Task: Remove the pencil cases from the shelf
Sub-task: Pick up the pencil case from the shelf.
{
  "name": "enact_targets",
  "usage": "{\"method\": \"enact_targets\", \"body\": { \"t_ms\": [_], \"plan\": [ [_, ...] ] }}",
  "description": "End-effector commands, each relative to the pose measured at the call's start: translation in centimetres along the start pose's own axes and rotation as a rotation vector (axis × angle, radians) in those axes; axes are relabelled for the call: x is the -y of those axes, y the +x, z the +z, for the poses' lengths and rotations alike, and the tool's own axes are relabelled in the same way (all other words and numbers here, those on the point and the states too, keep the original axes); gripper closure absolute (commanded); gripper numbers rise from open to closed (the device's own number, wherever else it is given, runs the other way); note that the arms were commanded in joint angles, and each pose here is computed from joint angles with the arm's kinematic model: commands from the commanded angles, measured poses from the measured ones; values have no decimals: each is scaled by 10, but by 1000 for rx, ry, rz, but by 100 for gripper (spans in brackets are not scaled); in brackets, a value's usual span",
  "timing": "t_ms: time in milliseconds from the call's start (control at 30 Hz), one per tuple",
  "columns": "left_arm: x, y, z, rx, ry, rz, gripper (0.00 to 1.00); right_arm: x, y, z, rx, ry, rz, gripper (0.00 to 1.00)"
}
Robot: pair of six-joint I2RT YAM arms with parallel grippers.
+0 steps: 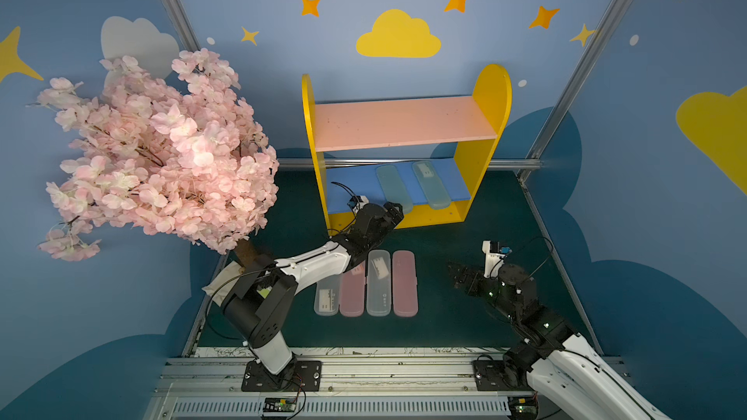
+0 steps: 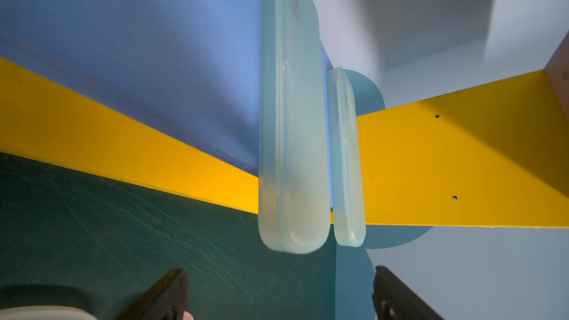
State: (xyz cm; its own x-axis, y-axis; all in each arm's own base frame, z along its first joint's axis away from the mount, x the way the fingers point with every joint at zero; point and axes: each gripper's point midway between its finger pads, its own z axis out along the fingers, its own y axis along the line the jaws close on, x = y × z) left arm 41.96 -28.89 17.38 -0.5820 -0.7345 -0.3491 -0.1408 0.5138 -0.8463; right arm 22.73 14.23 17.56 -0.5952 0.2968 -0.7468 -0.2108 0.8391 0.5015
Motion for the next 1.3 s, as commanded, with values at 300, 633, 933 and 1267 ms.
{"method": "enact_targets", "body": {
  "t_ms": [300,633,933,1267],
  "plan": [
    [6,-8,30,-14,51,-37,18,2,-7,-1,37,12,-29,1],
    [4,-11,36,-5,51,-45,36,2,-7,-1,40,9,-23,1],
    [4,-8,38,-16,65,-53,54,3,-8,-4,49,10,-18,1],
    [15,-5,36,-44,119,-76,75,4,-9,-6,52,15,-20,1]
  ]
}}
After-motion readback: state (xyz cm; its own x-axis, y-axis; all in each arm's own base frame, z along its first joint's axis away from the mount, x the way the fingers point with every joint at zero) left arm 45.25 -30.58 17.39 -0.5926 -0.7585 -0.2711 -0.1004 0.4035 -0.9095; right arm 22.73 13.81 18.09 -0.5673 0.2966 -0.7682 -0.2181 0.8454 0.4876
